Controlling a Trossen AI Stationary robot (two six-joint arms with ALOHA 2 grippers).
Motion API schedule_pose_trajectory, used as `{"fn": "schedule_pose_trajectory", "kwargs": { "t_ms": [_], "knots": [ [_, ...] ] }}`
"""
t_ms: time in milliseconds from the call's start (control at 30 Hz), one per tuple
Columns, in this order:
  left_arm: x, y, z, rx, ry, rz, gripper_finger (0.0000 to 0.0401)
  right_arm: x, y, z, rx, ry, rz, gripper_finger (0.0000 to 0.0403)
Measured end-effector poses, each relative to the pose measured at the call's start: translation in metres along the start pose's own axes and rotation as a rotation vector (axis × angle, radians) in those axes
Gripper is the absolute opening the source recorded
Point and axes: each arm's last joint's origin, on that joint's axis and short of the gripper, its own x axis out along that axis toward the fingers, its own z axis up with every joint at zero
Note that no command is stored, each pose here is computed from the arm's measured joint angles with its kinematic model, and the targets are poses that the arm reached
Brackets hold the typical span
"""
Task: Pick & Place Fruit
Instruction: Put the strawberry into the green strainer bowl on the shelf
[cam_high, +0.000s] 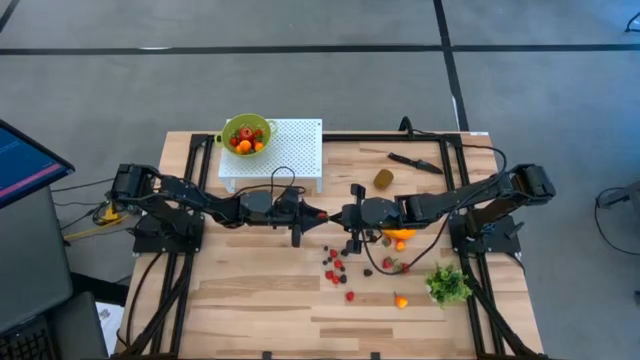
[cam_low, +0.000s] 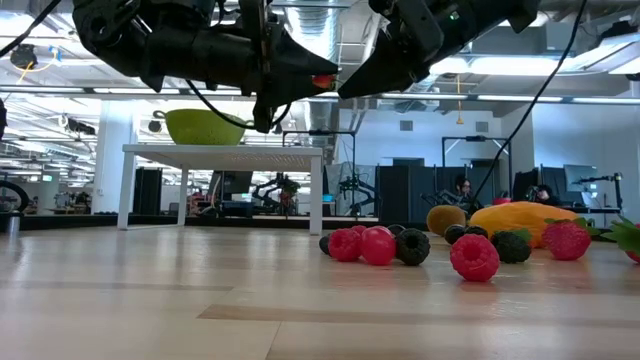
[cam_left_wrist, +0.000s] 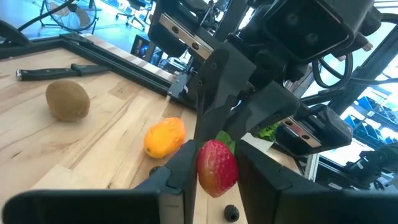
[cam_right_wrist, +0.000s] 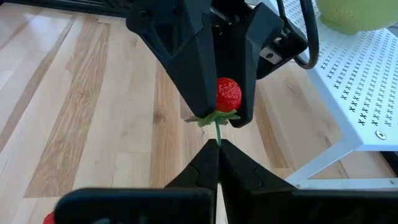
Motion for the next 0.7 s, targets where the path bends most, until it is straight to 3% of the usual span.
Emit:
{"fn": "schedule_pose_trajectory", "kwargs": {
  "t_ms": [167,400,700],
  "knots": [
    [0.0000,0.0000,0.0000,0.000,0.000,0.000,0.0098,0.0000,0.0000,0.0001,0.001,-0.001,0.000,0.0000],
    [-0.0001,0.0000,0.0000,0.000,0.000,0.000,0.0082,0.0000,0.0001,0.0003,0.034,-0.003,0.000,0.0022],
    [-0.0028,-0.0005,0.0065,0.068,-0.014,-0.029,0.0091,-0.0002,0.0003,-0.0047,0.049,0.047,0.000,0.0129]
  ]
}}
